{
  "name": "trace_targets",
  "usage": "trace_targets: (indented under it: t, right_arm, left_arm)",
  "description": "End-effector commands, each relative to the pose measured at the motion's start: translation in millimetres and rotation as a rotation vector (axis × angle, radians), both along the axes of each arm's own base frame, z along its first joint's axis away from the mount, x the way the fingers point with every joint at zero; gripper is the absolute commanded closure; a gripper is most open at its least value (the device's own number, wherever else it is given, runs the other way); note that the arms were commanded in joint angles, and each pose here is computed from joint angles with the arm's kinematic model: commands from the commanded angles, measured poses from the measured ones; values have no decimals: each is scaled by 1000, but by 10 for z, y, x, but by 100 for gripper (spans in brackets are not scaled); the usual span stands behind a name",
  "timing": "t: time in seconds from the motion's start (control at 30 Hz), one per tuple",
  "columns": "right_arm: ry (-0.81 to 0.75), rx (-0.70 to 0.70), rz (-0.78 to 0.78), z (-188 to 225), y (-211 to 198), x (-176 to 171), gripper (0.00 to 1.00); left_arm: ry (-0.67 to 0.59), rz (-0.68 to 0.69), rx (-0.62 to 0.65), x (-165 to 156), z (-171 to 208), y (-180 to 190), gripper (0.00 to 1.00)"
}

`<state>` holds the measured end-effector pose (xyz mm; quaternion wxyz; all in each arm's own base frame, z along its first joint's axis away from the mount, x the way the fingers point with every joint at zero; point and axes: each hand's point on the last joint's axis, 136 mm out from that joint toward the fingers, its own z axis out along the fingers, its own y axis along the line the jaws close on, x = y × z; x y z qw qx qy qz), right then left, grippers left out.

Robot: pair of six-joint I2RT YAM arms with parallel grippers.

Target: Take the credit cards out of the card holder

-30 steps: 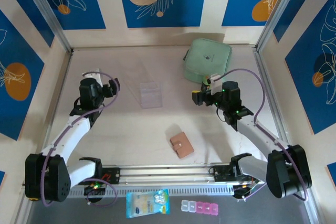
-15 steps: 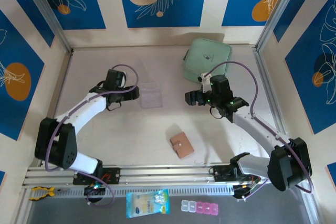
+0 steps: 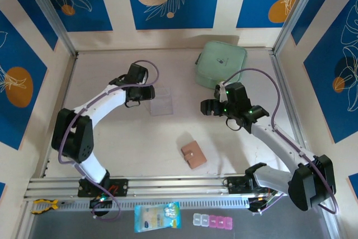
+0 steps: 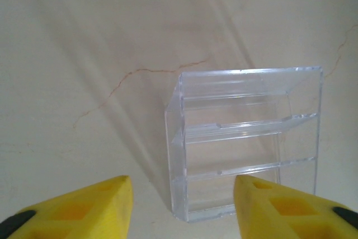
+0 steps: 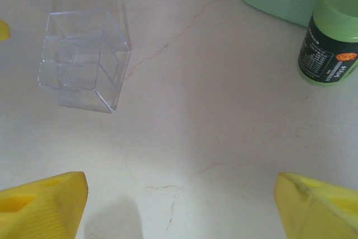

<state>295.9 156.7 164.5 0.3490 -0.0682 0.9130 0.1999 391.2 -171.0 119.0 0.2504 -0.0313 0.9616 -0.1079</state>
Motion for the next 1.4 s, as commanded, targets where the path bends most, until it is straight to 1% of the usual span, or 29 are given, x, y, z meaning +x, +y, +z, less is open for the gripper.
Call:
trace_targets:
  t: [0.0, 0.07, 0.27, 0.67, 0.83, 1.03, 1.23, 1.37]
  right_arm:
    - [31, 2, -31, -19, -45, -78, 13]
    - [41, 5, -31, -5, -39, -95, 13]
    - [45, 14, -30, 42, -35, -122, 13]
    - [44, 0, -34, 82, -69, -159, 13]
    - [40, 0, -36, 115, -81, -176, 13]
    - [29, -12, -37, 115, -107, -185, 13]
    - [37, -11, -40, 92, -109, -194, 13]
    - [37, -7, -43, 97, -109, -195, 13]
  left_arm:
    - [72, 9, 41, -10, -131, 3, 54]
    - [85, 10, 42, 7, -186, -11, 56]
    - [118, 9, 43, 59, -330, -57, 67]
    - [145, 0, 70, 186, -432, -107, 77]
    - [168, -5, 76, 173, -504, -121, 79]
    - [189, -2, 94, 136, -563, -118, 78]
    - [189, -4, 112, 115, -542, -117, 79]
    - [187, -5, 113, 72, -510, -120, 78]
